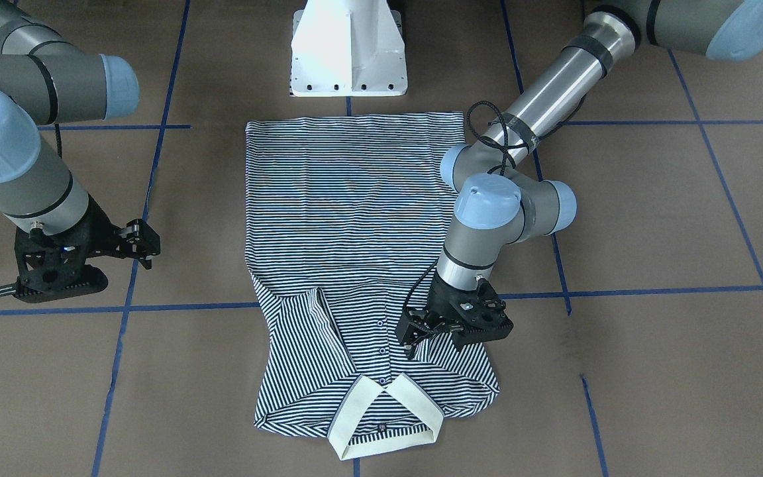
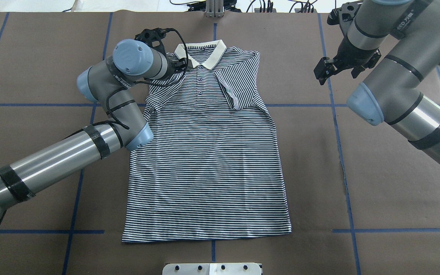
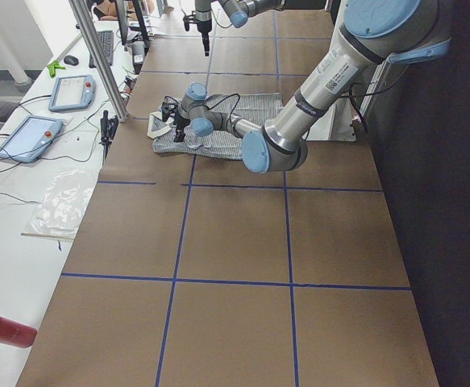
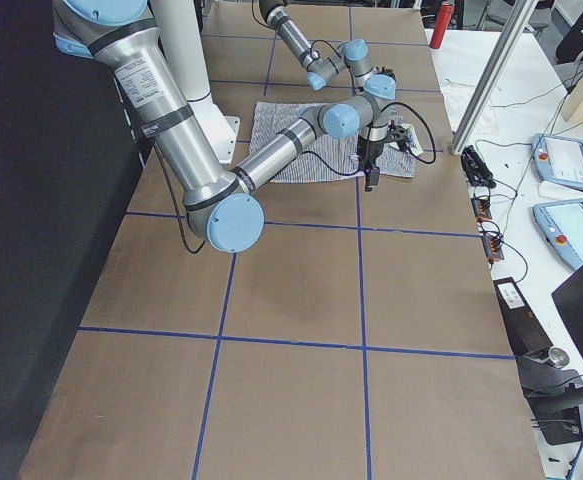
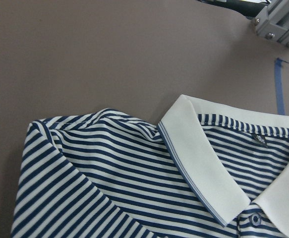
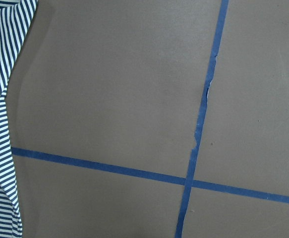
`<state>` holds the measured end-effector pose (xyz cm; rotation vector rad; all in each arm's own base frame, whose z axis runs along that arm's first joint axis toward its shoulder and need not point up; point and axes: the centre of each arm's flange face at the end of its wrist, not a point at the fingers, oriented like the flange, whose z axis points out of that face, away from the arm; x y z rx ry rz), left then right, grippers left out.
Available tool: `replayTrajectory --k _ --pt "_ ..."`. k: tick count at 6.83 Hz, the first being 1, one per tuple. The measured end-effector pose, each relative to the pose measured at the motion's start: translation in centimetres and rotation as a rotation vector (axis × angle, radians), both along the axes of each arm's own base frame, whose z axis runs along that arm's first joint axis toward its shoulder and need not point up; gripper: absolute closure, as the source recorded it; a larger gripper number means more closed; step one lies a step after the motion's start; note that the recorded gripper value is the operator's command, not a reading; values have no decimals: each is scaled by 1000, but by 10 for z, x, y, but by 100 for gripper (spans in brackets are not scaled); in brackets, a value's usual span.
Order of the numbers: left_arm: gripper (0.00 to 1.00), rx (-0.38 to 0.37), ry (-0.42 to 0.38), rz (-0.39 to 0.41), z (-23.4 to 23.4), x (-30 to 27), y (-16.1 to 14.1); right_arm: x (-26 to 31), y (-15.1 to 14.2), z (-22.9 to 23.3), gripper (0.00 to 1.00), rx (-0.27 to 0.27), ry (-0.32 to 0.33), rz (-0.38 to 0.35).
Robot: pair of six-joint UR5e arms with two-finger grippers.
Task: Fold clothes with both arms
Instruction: 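Fold the sleeve inward over the shirt front with the left gripper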
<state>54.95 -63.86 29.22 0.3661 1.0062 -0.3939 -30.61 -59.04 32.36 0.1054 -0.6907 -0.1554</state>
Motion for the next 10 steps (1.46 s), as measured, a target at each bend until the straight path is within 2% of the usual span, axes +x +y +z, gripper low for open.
replayTrajectory --k 5,10 --pt "0 -20 6 37 -6 10 12 3 -2 0 0 1 0 4" --pt "0 -68 19 57 -32 35 41 6 -3 0 0 1 0 7"
